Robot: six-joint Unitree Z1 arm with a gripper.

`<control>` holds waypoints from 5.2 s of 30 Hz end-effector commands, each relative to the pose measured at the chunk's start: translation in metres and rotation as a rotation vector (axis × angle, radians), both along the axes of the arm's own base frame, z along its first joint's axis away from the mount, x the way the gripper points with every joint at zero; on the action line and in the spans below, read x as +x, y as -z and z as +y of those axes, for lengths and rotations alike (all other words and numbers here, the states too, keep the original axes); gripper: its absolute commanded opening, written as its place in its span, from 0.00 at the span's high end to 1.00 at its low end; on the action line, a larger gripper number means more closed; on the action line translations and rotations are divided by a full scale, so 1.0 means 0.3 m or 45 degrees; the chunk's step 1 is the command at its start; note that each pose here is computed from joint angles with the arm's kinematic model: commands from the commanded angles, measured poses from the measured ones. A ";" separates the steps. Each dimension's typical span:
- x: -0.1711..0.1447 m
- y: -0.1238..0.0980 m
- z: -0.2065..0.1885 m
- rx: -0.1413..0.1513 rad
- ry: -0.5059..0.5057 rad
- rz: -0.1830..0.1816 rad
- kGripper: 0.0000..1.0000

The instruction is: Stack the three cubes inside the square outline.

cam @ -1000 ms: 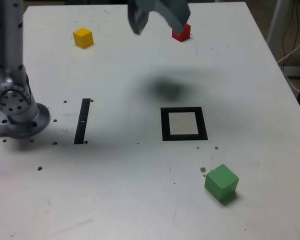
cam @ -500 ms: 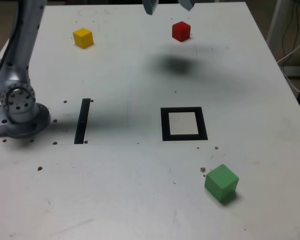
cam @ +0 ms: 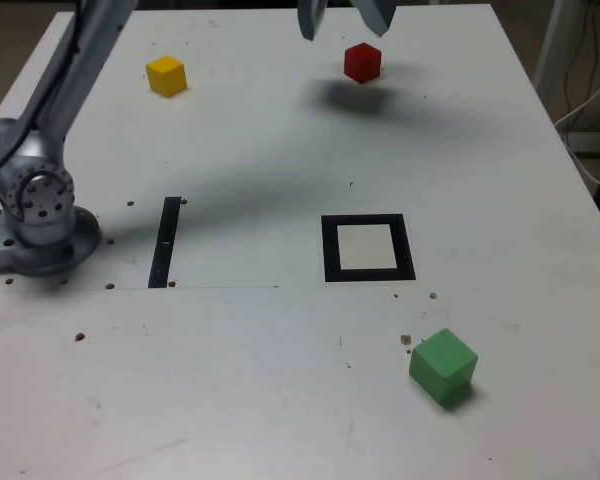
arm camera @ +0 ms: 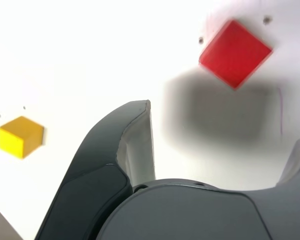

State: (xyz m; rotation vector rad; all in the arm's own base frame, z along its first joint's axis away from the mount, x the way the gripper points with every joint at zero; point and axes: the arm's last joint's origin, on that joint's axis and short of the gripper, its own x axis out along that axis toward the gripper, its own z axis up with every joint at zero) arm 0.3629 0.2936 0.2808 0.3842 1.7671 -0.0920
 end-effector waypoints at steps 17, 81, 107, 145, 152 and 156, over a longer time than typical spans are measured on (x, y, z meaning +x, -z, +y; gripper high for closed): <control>0.072 0.171 0.118 -0.091 -0.034 -0.027 0.04; 0.038 -0.057 0.014 -0.039 -0.045 -0.154 0.61; -0.147 -0.101 -0.765 -0.153 0.086 -0.215 0.61; -0.163 0.168 -1.127 -0.172 0.204 -0.249 0.61; -0.165 0.190 -1.136 -0.167 0.208 -0.270 0.59; -0.163 0.203 -1.136 -0.166 0.208 -0.275 0.50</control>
